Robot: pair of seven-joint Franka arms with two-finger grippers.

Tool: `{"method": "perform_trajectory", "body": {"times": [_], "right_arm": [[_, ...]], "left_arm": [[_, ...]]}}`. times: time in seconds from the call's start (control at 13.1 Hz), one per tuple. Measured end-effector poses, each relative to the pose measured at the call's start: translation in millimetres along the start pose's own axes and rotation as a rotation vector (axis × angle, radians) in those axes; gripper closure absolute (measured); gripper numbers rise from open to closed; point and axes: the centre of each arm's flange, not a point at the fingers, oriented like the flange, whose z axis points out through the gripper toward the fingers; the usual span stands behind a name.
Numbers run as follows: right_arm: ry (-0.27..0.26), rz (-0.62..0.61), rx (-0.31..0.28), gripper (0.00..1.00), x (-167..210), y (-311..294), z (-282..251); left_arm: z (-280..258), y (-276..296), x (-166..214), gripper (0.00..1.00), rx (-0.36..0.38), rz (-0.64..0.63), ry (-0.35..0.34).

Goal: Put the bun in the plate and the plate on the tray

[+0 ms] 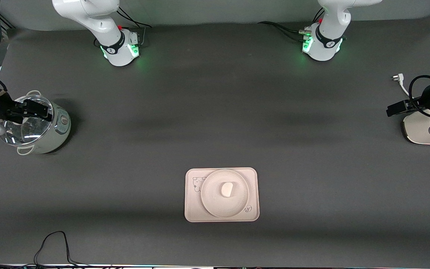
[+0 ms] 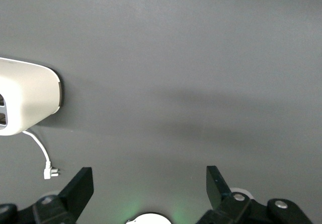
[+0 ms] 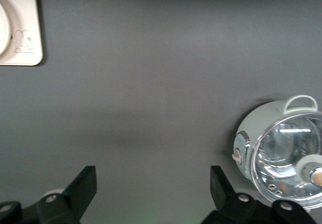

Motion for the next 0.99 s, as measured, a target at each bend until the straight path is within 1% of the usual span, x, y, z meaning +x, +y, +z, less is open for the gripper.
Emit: {"method": "perform_trajectory", "body": {"times": [0.15, 0.38, 0.76, 0.99], "right_arm": [[0.005, 0.004, -0.017, 0.0, -1.7, 4.1, -3.0], [0.015, -0.005, -0.015, 0.0, -4.8, 0.5, -8.8], [0.014, -0.019, -0.017, 0.0, -4.7, -7.1, -8.2], [0.012, -0.017, -0.039, 0.0, -4.9, -3.7, -8.0]], "left_arm": [[-2.0, 6.6, -1.2, 0.0, 0.001, 0.012, 0.004], [-8.2, 7.9, -2.7, 0.0, 0.0, 0.015, 0.018], [-16.8, 7.9, -4.1, 0.0, -0.002, 0.015, 0.036], [-17.3, 10.7, -4.3, 0.0, -0.002, 0.02, 0.037]]}}
